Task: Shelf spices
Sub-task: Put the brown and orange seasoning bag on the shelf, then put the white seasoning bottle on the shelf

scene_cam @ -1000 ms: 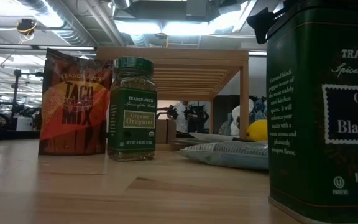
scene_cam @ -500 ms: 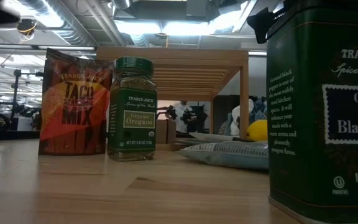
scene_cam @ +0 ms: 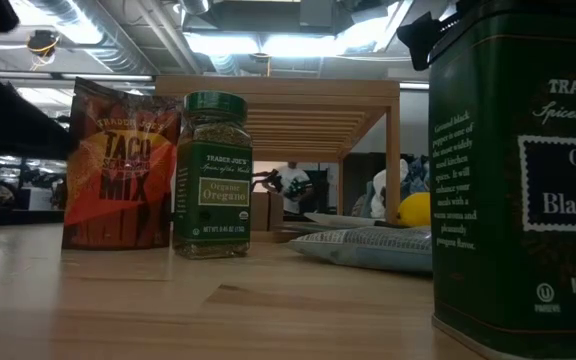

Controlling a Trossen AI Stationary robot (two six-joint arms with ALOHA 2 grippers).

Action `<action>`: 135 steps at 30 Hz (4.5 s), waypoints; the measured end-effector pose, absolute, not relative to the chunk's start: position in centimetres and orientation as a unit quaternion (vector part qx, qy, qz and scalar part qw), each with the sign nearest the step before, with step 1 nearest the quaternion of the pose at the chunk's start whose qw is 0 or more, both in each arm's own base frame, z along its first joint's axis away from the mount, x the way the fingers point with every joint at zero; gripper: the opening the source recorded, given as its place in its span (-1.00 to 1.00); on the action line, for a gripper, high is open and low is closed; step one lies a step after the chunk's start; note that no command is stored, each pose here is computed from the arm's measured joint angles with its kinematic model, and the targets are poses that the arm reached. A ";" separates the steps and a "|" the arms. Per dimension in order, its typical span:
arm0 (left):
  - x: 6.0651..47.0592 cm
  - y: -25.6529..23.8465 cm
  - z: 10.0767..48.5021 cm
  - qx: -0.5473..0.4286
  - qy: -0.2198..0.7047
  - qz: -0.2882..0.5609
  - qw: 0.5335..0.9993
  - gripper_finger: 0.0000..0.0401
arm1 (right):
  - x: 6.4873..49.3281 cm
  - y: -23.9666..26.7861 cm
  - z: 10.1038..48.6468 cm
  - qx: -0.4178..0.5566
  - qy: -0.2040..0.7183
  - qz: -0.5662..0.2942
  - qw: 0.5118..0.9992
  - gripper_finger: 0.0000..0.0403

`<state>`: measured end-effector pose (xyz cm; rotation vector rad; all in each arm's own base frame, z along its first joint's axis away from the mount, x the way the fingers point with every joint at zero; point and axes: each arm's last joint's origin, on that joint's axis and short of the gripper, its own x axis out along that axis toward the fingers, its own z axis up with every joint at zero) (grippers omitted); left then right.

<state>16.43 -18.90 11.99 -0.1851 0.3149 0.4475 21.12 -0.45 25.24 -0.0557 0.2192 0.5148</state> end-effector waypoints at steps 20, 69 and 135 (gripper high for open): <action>21.3 -17.0 9.1 -0.049 0.149 0.279 0.947 -0.32 | 21.1 -0.5 25.2 -0.029 0.109 0.249 0.962 0.88; 22.4 1.0 31.4 0.085 0.049 0.214 0.972 -0.84 | 21.1 -0.5 25.3 -0.033 0.106 0.249 0.962 0.88; 21.8 9.8 29.5 -0.017 0.079 0.195 0.977 -0.49 | 21.1 -0.5 25.2 -0.033 0.108 0.250 0.962 0.88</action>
